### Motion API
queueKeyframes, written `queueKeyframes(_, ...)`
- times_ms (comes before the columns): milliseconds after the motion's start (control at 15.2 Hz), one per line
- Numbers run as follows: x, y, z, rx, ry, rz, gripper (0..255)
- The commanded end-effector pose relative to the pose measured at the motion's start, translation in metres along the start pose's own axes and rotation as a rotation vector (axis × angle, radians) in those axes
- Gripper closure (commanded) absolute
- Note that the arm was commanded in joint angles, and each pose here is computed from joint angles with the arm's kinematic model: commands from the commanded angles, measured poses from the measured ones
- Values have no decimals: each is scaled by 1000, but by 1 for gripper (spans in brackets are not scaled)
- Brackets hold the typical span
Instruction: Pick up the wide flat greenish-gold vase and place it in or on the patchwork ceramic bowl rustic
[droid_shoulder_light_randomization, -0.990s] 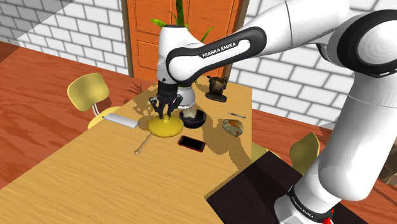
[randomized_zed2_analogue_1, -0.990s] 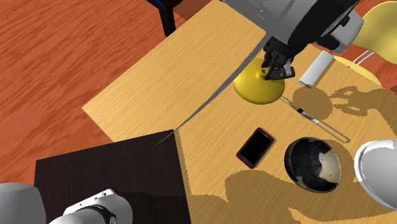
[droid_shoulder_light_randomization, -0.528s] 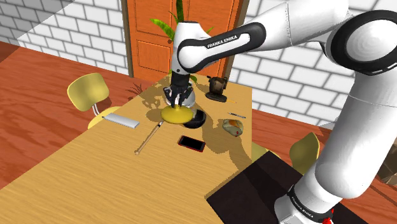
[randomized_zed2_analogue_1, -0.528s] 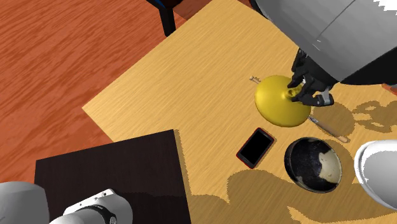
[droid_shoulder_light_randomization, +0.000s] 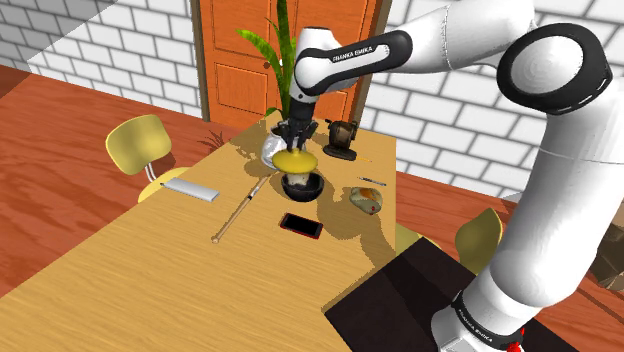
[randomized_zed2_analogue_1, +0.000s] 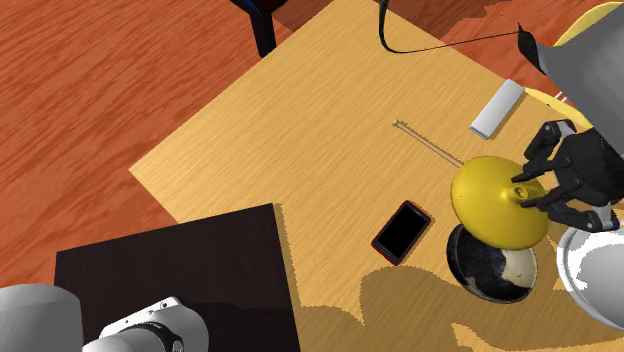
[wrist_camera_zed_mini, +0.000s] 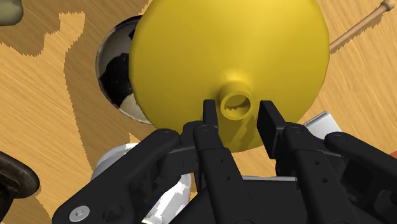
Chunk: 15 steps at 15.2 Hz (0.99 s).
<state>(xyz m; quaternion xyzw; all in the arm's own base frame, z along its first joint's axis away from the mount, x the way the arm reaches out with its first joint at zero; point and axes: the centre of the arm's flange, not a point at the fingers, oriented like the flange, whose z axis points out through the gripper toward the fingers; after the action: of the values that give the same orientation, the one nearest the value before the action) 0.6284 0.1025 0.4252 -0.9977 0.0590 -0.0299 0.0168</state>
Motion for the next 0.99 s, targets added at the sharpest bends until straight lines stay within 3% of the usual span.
queueKeyframes(0,14,22,-3,0,0,-1,255)
queueKeyframes(396,56,85,-12,0,0,-1,255)
queueKeyframes(924,53,87,30,0,0,-1,255)
